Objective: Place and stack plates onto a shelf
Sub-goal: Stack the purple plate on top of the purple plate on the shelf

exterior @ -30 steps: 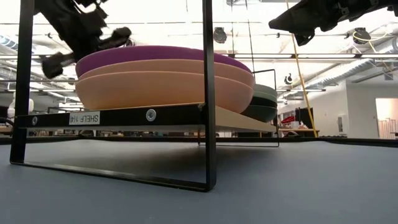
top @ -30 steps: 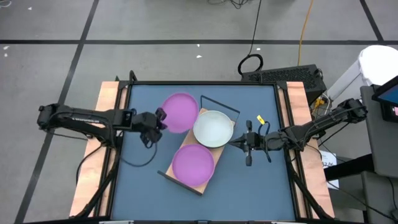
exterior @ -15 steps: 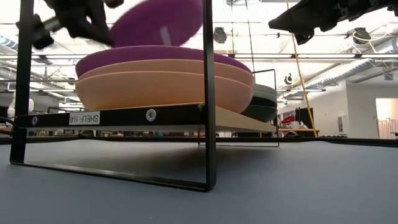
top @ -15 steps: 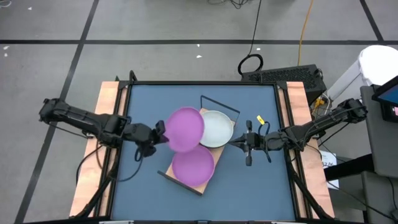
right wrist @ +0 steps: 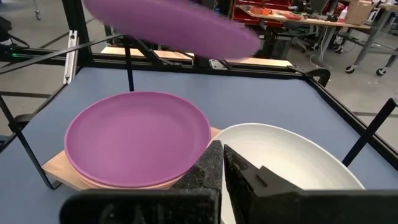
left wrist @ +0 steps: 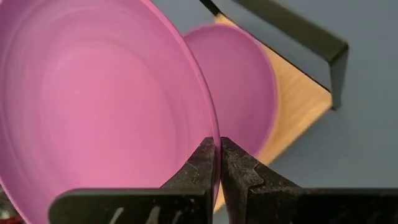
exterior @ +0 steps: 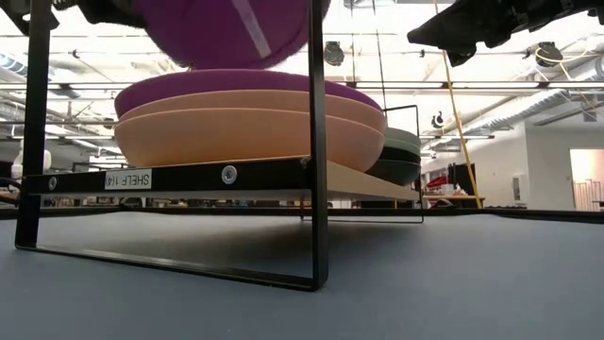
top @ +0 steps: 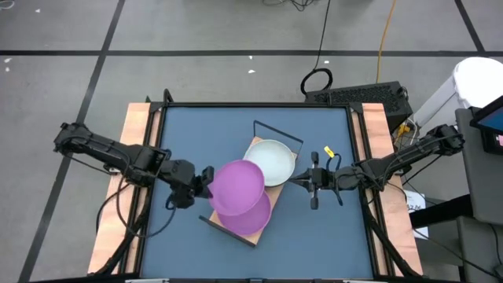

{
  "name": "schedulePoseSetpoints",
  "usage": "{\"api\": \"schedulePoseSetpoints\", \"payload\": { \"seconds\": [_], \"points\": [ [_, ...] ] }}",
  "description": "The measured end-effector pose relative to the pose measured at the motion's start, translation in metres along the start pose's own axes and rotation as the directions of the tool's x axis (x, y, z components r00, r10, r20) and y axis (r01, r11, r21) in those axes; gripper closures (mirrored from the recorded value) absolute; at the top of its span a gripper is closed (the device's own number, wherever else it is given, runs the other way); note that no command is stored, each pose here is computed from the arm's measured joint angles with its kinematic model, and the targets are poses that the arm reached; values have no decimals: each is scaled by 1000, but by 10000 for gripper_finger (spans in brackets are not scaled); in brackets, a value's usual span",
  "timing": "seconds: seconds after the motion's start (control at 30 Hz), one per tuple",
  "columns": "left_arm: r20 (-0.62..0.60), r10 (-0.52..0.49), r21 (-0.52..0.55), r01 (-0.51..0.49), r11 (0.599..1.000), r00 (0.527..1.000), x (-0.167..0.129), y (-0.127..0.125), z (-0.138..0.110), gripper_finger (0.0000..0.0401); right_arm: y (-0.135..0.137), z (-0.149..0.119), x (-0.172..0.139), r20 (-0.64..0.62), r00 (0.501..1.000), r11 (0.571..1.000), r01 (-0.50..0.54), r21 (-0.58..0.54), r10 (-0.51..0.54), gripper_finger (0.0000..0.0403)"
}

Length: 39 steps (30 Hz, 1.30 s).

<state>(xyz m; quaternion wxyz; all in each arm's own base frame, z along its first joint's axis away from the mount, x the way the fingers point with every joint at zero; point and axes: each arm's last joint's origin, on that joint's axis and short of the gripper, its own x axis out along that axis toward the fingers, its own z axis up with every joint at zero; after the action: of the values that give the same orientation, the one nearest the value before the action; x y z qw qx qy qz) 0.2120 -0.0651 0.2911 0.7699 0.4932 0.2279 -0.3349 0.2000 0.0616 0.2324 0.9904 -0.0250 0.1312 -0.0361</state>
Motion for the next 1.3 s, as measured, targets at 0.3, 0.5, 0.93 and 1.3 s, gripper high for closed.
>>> {"api": "schedulePoseSetpoints", "payload": {
  "seconds": [0.3, 0.5, 0.93, 1.3],
  "points": [
    [-119, -114, 24, 118, 993, 986, 28, -5, -9, 389, 0, 0, 0, 1, 1000, 1000, -1, 1, 1, 403],
    [-186, -148, 89, 167, 982, 971, 46, -10, -6, 389, 0, 0, 0, 4, 1000, 1000, -2, 2, 2, 403],
    [-187, -162, 152, 192, 970, 969, 52, -22, 11, 389, 0, 0, 0, 3, 1000, 1000, -2, 1, 2, 403],
    [-137, -152, 163, 173, 971, 979, 53, -20, 13, 389, 0, 0, 0, 3, 1000, 1000, -1, 2, 1, 403]
  ]
}}
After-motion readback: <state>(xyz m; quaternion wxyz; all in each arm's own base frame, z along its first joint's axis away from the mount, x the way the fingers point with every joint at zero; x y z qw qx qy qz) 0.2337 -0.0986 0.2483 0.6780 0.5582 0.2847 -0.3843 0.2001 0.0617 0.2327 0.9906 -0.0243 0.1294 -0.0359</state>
